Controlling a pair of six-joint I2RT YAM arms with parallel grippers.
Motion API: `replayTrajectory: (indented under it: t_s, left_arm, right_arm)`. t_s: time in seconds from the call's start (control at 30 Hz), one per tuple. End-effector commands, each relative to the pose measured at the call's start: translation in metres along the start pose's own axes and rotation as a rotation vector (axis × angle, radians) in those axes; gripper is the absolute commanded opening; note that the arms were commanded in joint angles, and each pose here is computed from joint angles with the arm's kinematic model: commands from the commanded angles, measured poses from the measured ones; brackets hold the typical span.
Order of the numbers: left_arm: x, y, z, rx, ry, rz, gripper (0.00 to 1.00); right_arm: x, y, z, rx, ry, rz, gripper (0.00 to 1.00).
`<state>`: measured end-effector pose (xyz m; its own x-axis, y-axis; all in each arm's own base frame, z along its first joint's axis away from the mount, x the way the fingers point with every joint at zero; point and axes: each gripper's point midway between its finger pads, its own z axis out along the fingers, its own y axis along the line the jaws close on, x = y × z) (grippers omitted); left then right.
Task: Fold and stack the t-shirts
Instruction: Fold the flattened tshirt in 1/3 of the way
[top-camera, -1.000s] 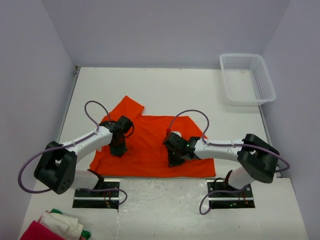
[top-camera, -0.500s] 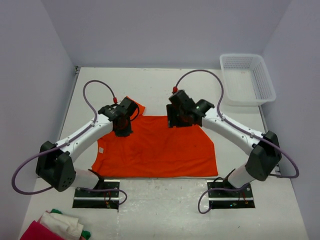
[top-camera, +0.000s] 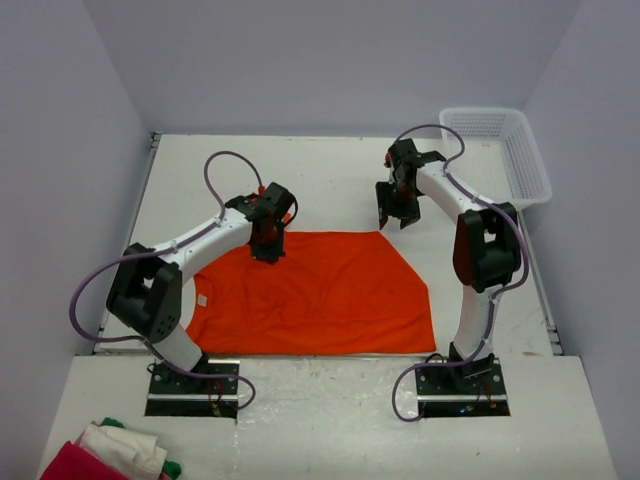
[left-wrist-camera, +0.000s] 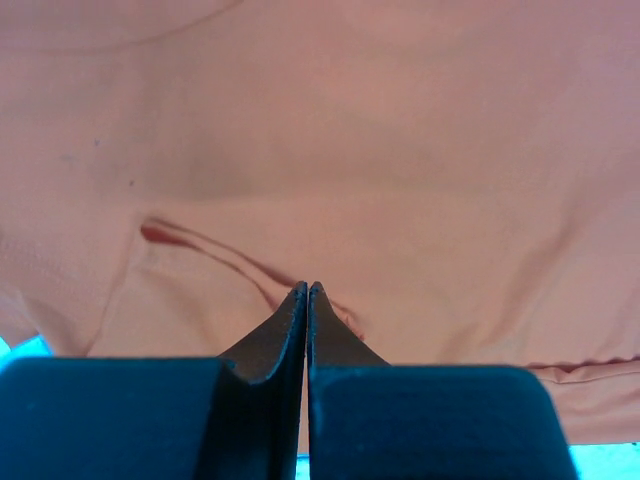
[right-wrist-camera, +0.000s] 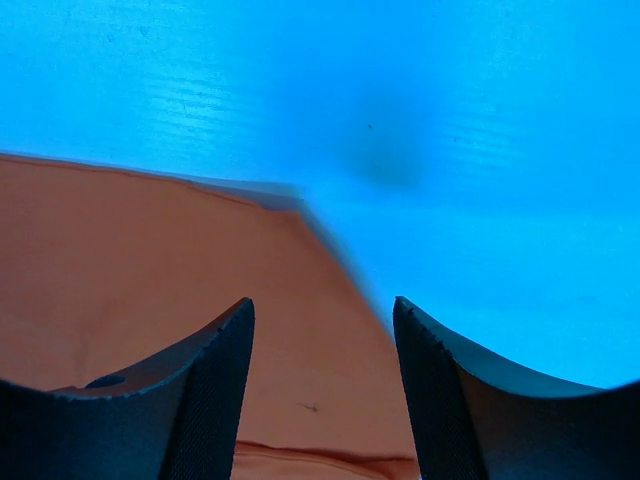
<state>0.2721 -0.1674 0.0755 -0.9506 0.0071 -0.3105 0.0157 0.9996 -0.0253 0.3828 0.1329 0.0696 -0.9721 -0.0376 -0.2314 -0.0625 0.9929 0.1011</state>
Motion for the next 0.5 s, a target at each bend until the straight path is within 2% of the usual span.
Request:
replayTrajectory:
  t_s: [0.0,0.17,0.27,0.47]
  left_arm:
    - [-0.023,-0.018,-0.005,0.064,-0.055,0.058,0.00]
    - [-0.026,-0.021,0.003,0.061,-0.044,0.078,0.00]
    - [-0.023,-0.023,0.013,0.057,-0.013,0.086,0.00]
    - [-0.030,-0.029,0.009,0.082,-0.026,0.083,0.00]
  right_arm:
    - [-0.004,0.013,-0.007,-0.133,0.026,-0.056,0.59]
    - [0.010,0.020,0.011,-0.203,0.097,-0.064,0.59]
    - [0.017,0.020,0.020,-0.211,0.129,-0.055,0.57]
    - [0.020,0.016,0.029,-0.198,0.148,-0.051,0.56]
